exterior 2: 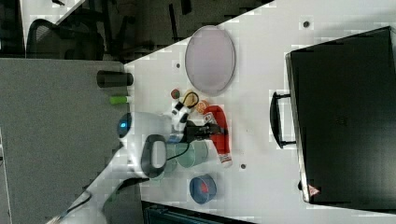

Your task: Pick Ketchup from the table and place it in strainer.

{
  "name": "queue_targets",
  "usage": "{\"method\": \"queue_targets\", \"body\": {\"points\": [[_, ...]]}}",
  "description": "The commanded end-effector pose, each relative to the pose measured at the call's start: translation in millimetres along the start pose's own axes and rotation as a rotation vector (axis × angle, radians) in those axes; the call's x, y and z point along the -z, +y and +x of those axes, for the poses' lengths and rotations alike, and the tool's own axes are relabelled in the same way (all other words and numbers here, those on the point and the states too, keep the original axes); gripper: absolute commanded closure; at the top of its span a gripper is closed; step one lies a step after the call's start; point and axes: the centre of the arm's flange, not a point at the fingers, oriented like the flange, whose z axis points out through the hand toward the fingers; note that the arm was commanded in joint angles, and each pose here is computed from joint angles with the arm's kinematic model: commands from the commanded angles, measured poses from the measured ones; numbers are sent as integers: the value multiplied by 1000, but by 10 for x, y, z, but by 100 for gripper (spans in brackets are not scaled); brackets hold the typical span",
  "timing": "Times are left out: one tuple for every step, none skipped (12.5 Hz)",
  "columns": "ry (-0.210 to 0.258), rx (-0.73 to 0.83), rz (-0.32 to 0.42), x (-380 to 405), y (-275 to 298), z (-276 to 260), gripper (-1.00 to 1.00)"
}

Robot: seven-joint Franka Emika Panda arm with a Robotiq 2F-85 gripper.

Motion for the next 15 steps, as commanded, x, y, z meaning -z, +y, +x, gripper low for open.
{"method": "queue_targets", "body": {"points": [[138,-29,-49,1287,-97,66,-23],[135,-55,-51,1538,-174,13,-23],[141,-105,-53,1792,-272,-31,-23],[131,-136,-58,1991,-393,-96,-23],[124,-153,-62,2138,-556,-142,-23],[129,-164,-63,2233,-752,-160,-23],[140,-175,-56,2277,-976,-154,-23],[143,-188,-47,2281,-1222,-150,-23],[143,-194,-49,2256,-1461,-160,-23],[141,-201,-53,2223,-1682,-177,-23],[138,-202,-58,2184,-1894,-203,-23],[140,-210,-61,2144,-2104,-231,-23],[143,-226,-61,2095,-2314,-258,-23],[138,-242,-62,2021,-2516,-289,-23],[143,-252,-54,1947,-2709,-301,-23]]}}
